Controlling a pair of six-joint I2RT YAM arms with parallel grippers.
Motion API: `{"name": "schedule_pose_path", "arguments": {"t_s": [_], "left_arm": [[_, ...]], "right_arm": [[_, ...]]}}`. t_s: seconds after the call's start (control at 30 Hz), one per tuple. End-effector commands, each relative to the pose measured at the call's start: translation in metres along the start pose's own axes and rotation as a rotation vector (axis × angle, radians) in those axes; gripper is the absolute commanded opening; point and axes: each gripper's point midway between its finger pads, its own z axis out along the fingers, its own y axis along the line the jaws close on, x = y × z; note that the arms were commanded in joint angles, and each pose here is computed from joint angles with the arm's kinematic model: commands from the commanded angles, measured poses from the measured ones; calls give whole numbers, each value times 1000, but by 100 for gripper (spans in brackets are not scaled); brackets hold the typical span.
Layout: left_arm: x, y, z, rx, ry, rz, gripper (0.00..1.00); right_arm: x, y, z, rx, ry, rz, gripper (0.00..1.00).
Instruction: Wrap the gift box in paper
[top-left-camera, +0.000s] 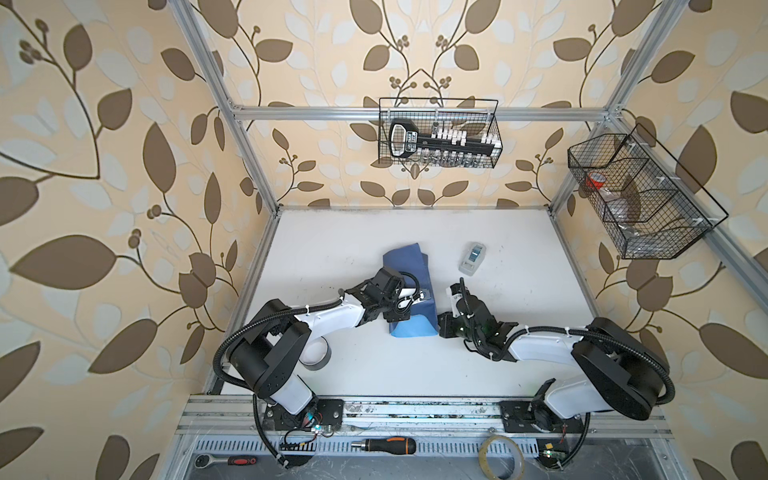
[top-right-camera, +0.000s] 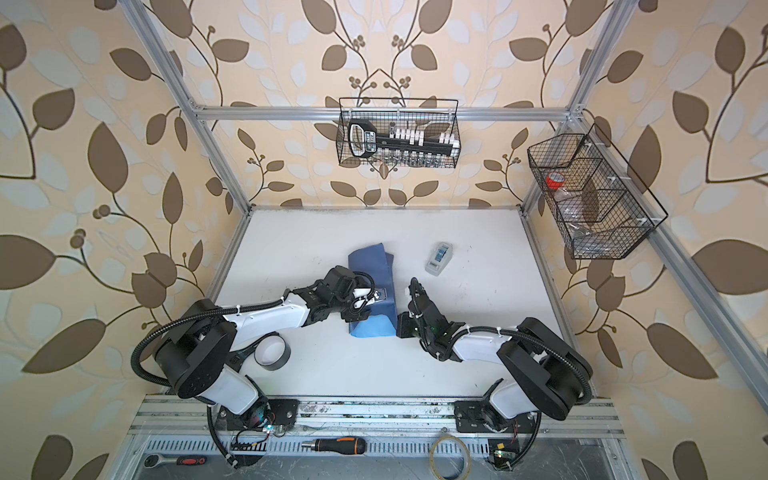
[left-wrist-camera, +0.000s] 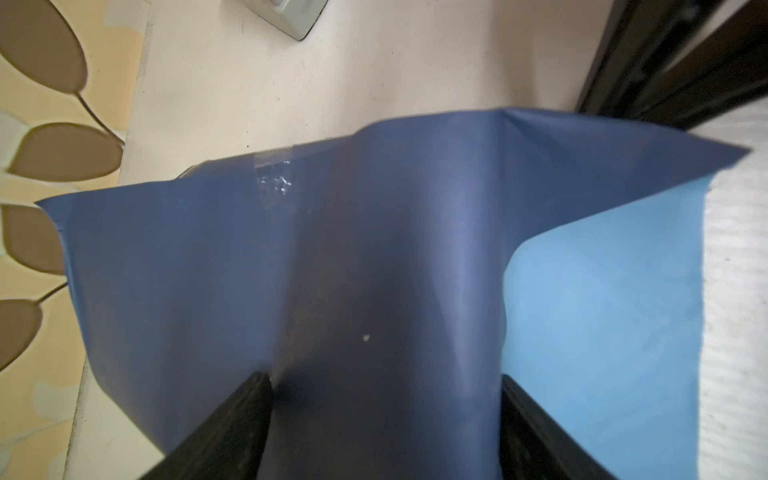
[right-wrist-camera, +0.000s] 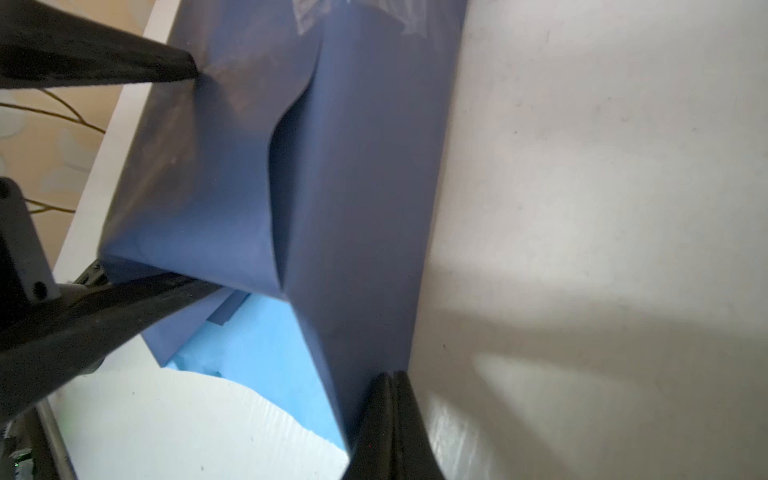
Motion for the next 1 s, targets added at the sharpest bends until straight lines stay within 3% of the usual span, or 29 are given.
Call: {"name": "schedule_pose_path", "arguments": {"t_s": [0.0,0.97], "left_arm": [[15,-17,10,64,63,57,82],[16,-17,12,68,73,55,82]], "right_arm": [[-2,10,5,-52,-11,38,2],[-20,18,19,-84,-125,156,0]]}}
